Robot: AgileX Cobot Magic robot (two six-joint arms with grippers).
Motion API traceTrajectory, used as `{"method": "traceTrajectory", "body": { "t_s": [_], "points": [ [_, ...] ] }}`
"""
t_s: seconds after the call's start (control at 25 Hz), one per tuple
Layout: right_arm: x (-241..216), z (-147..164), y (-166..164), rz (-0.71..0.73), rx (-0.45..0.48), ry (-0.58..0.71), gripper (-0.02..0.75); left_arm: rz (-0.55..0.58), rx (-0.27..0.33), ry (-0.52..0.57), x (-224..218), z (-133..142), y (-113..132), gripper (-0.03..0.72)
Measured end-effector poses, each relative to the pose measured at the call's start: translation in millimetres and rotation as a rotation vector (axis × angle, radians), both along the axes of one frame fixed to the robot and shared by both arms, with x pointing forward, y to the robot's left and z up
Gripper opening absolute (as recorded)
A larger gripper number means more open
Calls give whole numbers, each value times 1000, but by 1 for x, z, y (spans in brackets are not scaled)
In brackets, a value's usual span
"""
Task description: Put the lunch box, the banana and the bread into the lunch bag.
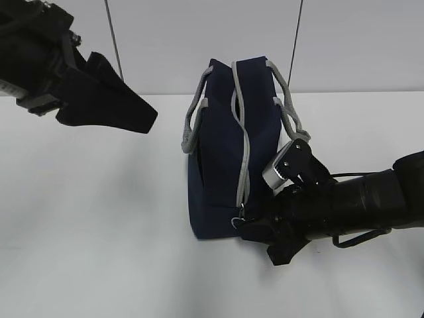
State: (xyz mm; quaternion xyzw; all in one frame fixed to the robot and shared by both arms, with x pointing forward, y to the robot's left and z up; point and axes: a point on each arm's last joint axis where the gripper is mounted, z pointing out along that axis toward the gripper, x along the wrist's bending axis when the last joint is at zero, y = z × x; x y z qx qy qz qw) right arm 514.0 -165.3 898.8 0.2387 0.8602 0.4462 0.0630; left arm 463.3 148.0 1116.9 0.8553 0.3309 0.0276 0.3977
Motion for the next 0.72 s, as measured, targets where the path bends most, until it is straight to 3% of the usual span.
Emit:
{"method": "traceTrajectory", "body": {
  "t_s": [0.56,0.72],
  "points": [
    [-3,-2,-1,18,-29,27,-7,0,1,0,0,0,0,434],
    [-7,4,-2,44,-44,39,-16,0,1,0,0,0,0,434]
  ]
}}
